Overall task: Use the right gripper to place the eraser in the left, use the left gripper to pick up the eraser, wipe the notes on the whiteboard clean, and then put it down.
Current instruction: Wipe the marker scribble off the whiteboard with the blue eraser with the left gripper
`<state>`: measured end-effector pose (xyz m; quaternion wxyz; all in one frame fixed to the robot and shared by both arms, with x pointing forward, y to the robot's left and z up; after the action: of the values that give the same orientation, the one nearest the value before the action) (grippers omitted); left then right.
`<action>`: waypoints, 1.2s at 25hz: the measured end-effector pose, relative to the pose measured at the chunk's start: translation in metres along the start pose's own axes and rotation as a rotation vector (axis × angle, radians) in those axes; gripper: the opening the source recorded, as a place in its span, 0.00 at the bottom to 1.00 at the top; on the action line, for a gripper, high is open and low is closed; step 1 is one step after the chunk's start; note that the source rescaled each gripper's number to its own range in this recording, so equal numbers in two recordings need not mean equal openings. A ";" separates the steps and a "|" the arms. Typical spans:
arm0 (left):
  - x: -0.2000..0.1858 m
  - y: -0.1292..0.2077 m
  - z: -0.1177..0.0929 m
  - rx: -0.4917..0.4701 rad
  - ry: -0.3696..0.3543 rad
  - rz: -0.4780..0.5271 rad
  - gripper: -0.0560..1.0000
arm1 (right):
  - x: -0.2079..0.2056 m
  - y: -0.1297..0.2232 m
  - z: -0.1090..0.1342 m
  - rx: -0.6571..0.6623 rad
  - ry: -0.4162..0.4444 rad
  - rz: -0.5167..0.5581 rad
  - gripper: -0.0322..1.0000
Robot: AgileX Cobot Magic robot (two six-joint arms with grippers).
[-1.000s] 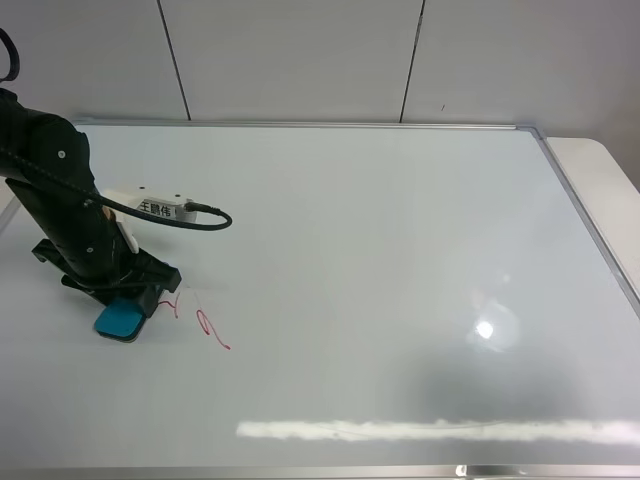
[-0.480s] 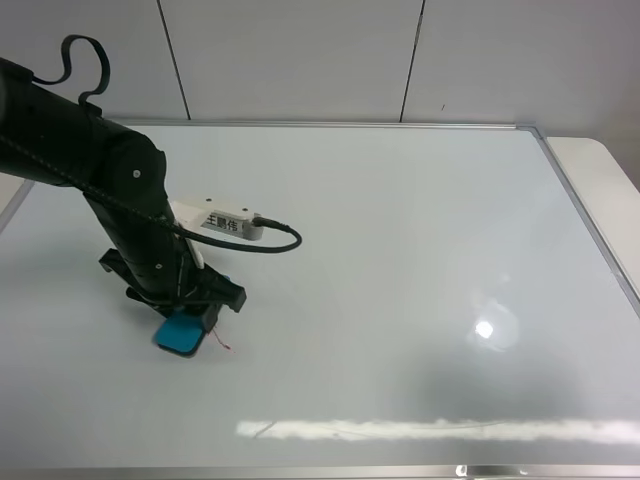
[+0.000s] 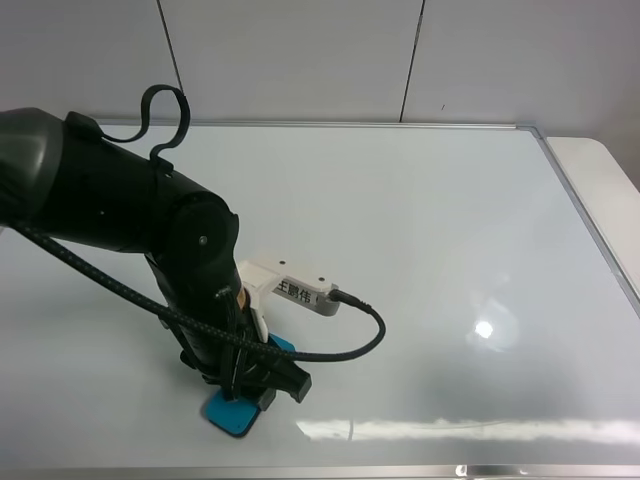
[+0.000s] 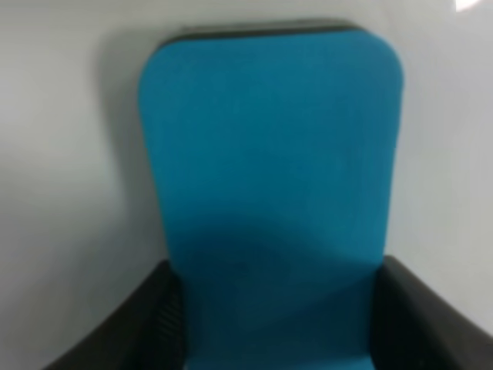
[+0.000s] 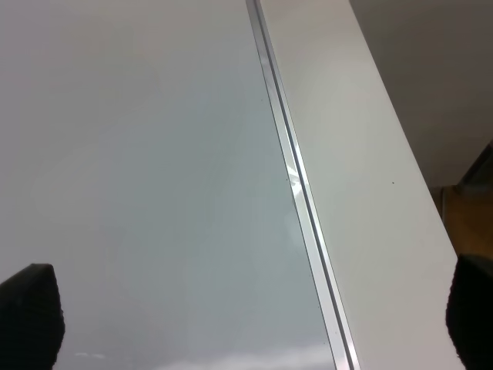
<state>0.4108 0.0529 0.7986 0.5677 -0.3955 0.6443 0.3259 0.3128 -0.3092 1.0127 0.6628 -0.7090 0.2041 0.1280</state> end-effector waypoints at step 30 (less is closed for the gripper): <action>-0.033 -0.061 0.245 -0.380 -0.171 -0.185 0.12 | 0.000 0.000 0.000 0.000 0.000 0.000 1.00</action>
<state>0.5821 0.2417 0.7982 0.5628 -0.5238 0.4819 0.4203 0.3128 -0.3092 1.0127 0.6628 -0.7090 0.2041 0.1280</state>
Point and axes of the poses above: a point on each arm's last joint axis where the gripper is mounted, x pointing out along that axis toward the gripper, z along the wrist's bending axis when the last joint is at zero, y = z × x, the point moved 9 cm from there along x, pointing out along that axis toward the gripper
